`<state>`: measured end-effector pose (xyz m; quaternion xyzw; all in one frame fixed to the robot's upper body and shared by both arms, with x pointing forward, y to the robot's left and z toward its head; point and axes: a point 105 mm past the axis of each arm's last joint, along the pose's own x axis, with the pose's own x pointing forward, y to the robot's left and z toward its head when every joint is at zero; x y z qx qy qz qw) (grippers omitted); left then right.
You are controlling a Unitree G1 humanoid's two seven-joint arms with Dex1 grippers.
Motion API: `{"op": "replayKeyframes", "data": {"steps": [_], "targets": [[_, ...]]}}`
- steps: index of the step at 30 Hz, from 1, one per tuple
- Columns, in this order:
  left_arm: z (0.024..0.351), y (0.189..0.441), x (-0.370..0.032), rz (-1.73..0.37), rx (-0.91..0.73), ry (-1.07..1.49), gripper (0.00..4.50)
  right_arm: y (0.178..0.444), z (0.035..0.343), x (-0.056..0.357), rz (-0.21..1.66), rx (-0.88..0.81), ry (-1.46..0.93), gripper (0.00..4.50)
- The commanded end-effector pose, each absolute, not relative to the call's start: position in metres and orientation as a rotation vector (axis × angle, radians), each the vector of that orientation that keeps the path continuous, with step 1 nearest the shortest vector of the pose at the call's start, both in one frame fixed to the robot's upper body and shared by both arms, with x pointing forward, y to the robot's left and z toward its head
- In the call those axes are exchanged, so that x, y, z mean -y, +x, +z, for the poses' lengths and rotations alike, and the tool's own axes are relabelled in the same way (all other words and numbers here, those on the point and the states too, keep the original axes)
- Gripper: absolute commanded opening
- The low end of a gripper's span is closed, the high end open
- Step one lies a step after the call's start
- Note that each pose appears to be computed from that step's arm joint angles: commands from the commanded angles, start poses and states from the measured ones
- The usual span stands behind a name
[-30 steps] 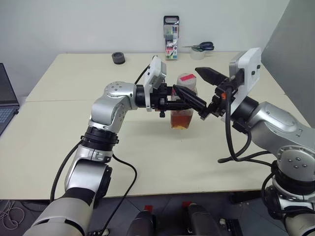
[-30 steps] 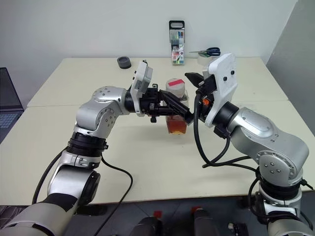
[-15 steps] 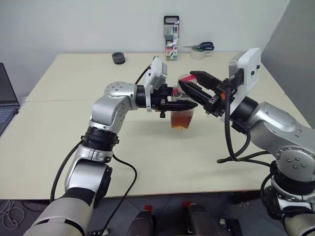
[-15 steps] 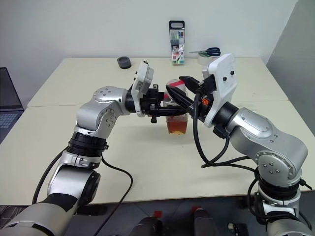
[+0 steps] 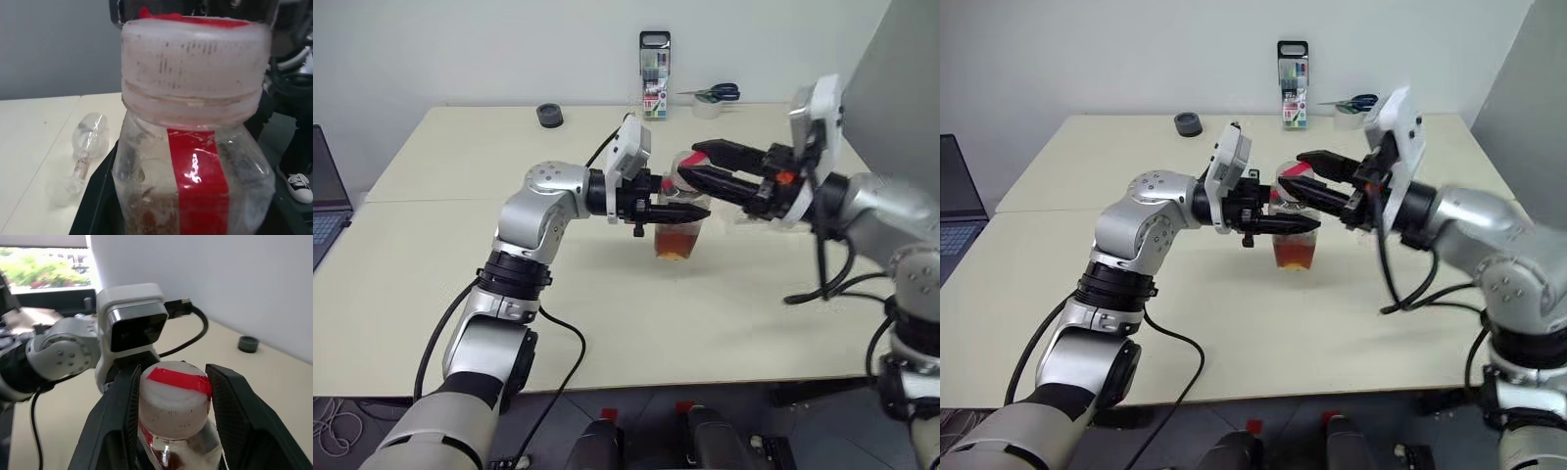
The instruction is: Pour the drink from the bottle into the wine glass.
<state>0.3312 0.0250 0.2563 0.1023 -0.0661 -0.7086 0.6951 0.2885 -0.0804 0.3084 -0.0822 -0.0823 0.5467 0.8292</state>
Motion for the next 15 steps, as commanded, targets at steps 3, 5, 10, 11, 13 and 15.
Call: {"op": "replayKeyframes", "data": {"steps": [3,5,10,11,13,15], "targets": [[0.281,0.326,-0.022,-1.615,0.236,0.227,1.77,0.293,0.331,0.079,1.306,0.206,-0.239,1.76],[0.281,0.325,-0.022,-1.622,0.235,0.226,1.77,0.295,0.332,0.080,1.316,0.203,-0.260,1.76],[0.281,0.326,-0.021,-1.626,0.235,0.225,1.77,0.298,0.338,0.098,1.254,0.190,-0.235,2.80],[0.281,0.326,-0.021,-1.625,0.234,0.224,1.77,0.297,0.338,0.101,1.240,0.187,-0.232,3.09],[0.279,0.328,-0.022,-1.615,0.229,0.221,1.77,0.291,0.333,0.111,1.191,0.170,-0.215,3.84],[0.276,0.330,-0.024,-1.601,0.223,0.217,1.77,0.282,0.326,0.115,1.155,0.156,-0.187,4.44]]}}
